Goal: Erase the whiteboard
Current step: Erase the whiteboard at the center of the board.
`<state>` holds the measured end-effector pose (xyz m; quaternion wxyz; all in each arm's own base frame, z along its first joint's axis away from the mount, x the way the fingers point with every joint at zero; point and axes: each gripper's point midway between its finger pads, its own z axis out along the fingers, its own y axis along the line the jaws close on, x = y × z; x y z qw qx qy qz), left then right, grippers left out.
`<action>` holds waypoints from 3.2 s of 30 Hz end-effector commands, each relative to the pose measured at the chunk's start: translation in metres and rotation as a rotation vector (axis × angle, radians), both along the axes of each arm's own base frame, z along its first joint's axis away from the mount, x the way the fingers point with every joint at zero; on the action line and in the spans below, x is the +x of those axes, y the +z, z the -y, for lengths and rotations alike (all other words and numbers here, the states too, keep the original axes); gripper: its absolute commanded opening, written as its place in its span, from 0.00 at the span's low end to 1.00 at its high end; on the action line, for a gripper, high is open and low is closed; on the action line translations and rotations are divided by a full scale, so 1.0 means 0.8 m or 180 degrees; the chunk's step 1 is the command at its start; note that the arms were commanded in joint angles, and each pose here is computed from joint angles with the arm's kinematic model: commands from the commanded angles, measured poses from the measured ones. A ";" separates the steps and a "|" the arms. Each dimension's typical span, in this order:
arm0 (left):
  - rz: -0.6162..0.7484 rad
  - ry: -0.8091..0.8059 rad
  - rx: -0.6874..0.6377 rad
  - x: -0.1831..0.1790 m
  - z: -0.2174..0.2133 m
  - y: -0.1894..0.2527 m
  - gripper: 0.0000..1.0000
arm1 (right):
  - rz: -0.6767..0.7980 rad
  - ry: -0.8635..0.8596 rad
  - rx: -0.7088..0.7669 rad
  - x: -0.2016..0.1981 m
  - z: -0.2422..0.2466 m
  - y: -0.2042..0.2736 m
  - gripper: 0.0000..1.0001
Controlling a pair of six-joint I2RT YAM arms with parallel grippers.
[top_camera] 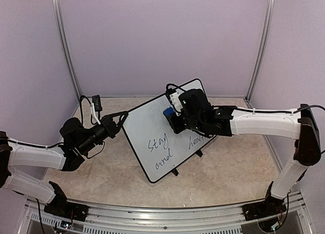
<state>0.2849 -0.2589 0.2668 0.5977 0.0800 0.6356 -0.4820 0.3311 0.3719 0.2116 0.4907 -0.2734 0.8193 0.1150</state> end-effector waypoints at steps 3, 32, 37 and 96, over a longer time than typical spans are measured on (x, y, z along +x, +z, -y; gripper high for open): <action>0.0396 -0.0620 0.0073 -0.043 0.033 0.022 0.00 | -0.0035 0.0035 -0.0029 0.001 -0.006 -0.019 0.23; 0.0439 -0.0653 0.0034 -0.048 0.032 0.030 0.00 | 0.0308 -0.0182 -0.0170 0.037 -0.003 0.032 0.24; 0.0436 -0.0622 0.0052 -0.047 0.031 0.029 0.00 | 0.0067 -0.0199 -0.0218 0.018 0.017 -0.014 0.23; 0.0421 -0.0642 0.0090 -0.045 0.034 0.024 0.00 | 0.0062 -0.0177 0.0062 0.056 0.026 -0.008 0.23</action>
